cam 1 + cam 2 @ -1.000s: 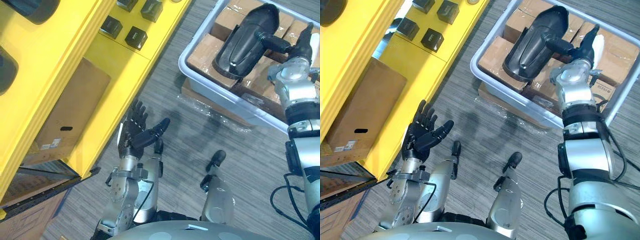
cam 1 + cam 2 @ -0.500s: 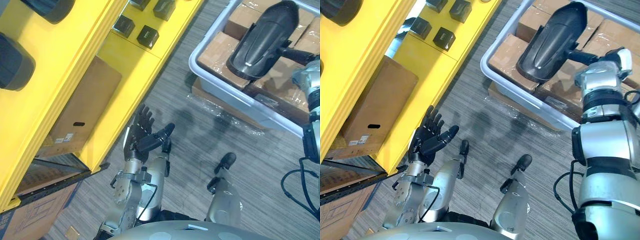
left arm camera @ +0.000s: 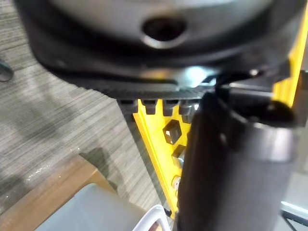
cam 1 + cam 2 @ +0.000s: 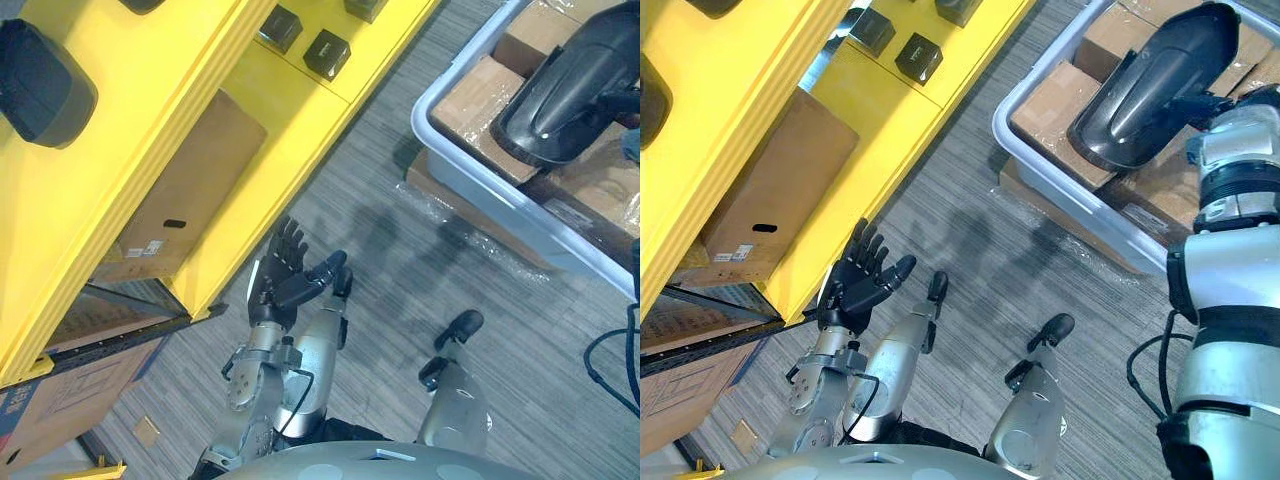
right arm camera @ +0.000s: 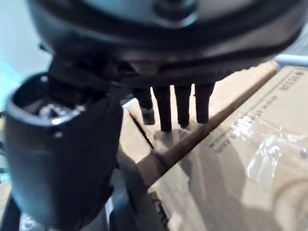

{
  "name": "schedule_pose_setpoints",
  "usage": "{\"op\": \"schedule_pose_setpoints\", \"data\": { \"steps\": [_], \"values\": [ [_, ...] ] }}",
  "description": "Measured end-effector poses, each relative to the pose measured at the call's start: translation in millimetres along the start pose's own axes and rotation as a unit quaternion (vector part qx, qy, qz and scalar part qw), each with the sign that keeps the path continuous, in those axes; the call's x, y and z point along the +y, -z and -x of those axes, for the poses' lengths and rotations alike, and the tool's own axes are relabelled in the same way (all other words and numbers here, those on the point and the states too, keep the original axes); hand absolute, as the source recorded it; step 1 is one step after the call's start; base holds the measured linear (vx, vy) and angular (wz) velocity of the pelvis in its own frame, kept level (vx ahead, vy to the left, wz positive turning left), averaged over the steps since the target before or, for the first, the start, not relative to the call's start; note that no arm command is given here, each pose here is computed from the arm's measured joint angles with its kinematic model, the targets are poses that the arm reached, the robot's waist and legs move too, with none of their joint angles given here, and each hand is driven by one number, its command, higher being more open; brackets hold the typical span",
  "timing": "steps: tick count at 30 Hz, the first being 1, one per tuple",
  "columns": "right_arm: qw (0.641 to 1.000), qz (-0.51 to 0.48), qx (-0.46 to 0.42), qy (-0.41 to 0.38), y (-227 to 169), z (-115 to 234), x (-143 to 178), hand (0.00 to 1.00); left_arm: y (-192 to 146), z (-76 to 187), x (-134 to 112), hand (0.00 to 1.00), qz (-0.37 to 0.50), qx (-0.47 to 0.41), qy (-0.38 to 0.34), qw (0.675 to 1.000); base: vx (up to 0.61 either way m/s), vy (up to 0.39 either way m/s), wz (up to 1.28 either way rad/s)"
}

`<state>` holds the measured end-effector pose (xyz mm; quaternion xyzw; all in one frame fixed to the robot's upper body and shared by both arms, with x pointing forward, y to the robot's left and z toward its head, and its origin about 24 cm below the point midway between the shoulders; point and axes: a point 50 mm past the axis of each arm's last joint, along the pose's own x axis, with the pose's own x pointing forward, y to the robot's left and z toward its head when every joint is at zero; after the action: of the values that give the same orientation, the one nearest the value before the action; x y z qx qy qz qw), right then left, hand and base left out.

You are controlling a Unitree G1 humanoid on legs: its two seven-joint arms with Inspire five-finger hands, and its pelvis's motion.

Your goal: Walk over and take three plastic housings, then place them on the shelf

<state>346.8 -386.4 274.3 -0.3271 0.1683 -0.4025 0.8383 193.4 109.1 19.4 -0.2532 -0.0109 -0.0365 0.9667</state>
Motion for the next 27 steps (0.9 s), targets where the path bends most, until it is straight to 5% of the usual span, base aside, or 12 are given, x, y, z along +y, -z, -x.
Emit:
{"op": "schedule_pose_setpoints", "data": {
  "steps": [9, 18, 27],
  "values": [
    [0.991, 0.136, 0.014, -0.009, 3, 0, 1, 0.0, -1, 3, 2, 1.0, 0.0, -0.007, 0.0, 1.0, 0.0, 0.0, 0.0],
    [0.986, 0.159, 0.015, 0.042, 11, -4, -17, 0.0, -15, 13, 15, 1.0, -0.008, -0.031, -0.021, 0.999, 0.0, -0.007, -0.04],
    [0.976, 0.158, -0.117, 0.09, 17, -4, 1, 0.0, -40, 13, 32, 1.0, -0.04, -0.074, -0.027, 0.996, 0.01, -0.028, -0.18]
  ]
}}
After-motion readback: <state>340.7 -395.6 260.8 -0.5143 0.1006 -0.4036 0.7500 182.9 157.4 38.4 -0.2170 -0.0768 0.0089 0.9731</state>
